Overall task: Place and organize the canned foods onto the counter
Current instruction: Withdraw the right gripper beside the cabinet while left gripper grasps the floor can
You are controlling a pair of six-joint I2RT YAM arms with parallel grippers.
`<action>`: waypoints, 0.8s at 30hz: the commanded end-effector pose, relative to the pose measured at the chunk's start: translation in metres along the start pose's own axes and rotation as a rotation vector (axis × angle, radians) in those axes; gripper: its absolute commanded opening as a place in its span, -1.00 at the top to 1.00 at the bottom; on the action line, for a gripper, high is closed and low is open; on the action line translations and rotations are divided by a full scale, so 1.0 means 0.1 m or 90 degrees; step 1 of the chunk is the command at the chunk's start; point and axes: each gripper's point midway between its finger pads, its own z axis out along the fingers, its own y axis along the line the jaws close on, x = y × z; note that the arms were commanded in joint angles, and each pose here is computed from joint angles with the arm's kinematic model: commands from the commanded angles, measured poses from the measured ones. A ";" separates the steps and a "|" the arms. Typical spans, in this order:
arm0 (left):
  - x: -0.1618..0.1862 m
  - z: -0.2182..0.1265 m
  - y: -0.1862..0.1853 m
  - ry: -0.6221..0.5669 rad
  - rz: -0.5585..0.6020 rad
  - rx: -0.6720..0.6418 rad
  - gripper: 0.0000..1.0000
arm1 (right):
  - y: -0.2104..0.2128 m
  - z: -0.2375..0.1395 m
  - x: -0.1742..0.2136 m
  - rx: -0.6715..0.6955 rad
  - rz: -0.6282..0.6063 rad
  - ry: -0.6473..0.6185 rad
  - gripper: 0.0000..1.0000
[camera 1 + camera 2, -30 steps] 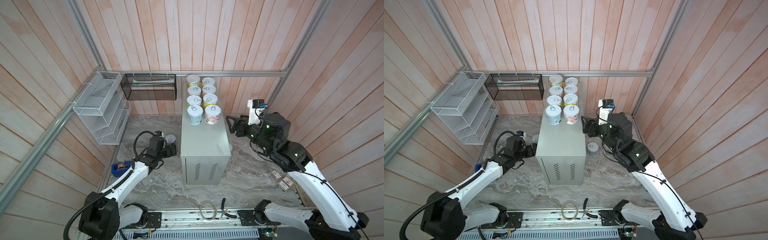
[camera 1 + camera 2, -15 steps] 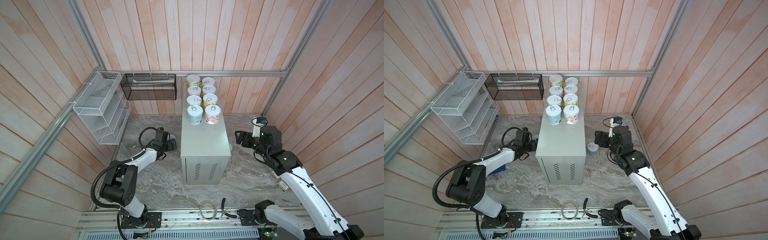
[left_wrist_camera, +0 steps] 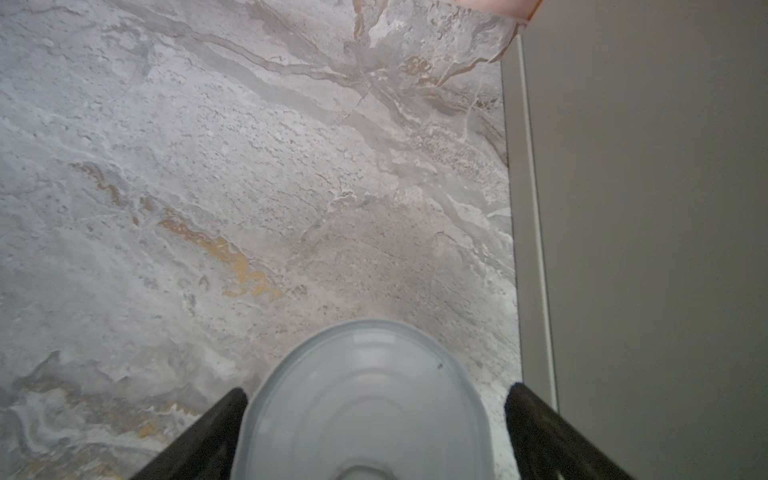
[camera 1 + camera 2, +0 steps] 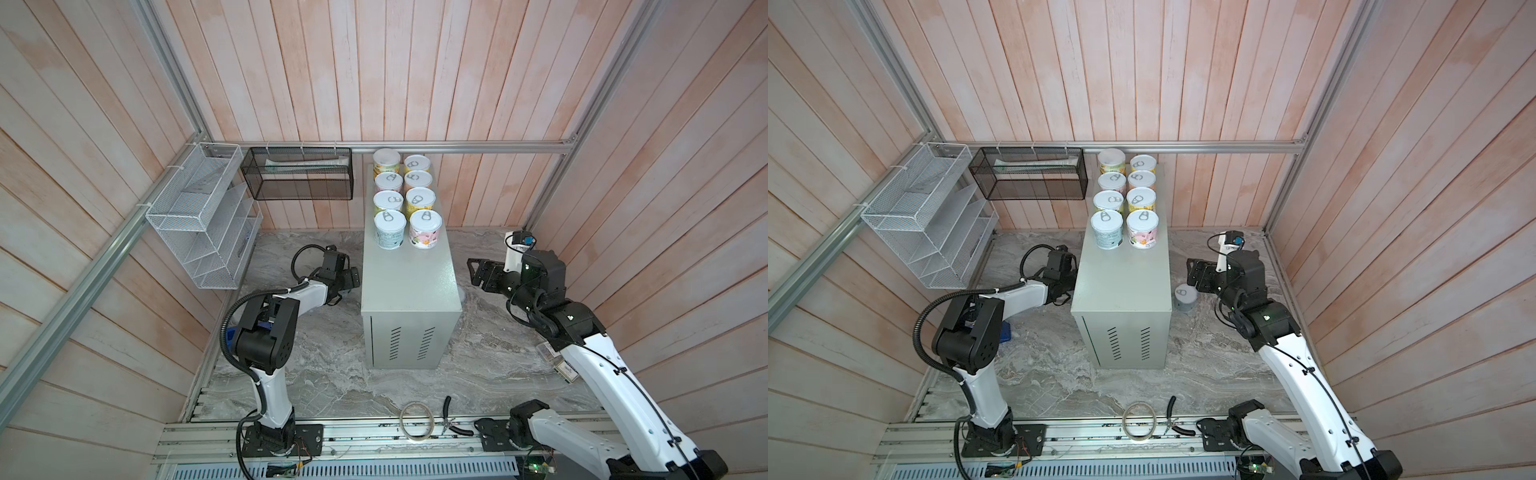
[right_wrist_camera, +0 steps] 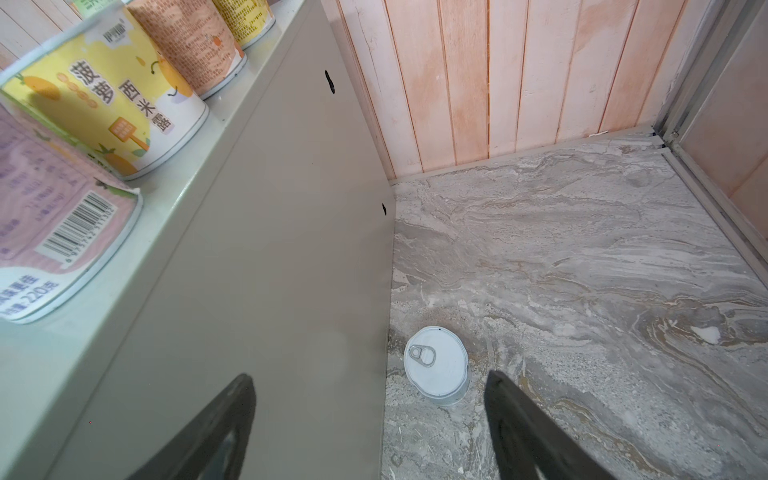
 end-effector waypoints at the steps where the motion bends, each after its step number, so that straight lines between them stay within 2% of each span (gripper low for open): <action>1: -0.12 0.06 0.06 -0.025 -0.006 -0.025 -0.92 | 0.09 -0.04 -0.14 -0.023 0.003 -0.023 -0.71; 11: 0.10 0.23 0.24 0.000 -0.013 -0.083 -0.86 | 0.10 0.04 -0.08 -0.037 0.008 -0.018 -0.70; 14: 0.11 0.25 0.26 -0.002 -0.011 -0.092 -0.78 | 0.09 0.06 -0.05 -0.038 0.009 -0.012 -0.70; 17: 0.13 0.25 0.28 -0.001 -0.008 -0.095 -0.61 | 0.09 0.07 -0.04 -0.040 0.011 -0.012 -0.70; 20: 0.13 0.23 0.25 -0.001 -0.005 -0.087 -0.36 | 0.08 0.07 -0.02 -0.042 0.012 -0.012 -0.70; 22: 0.12 0.21 0.22 0.002 0.002 -0.076 0.00 | 0.07 0.08 0.01 -0.042 0.015 -0.011 -0.70; 23: 0.13 0.19 0.20 0.006 0.005 -0.073 0.24 | 0.07 0.09 0.03 -0.044 0.017 -0.009 -0.70; 24: 0.11 0.16 0.19 0.007 0.008 -0.070 0.75 | 0.07 0.10 0.04 -0.047 0.019 -0.009 -0.69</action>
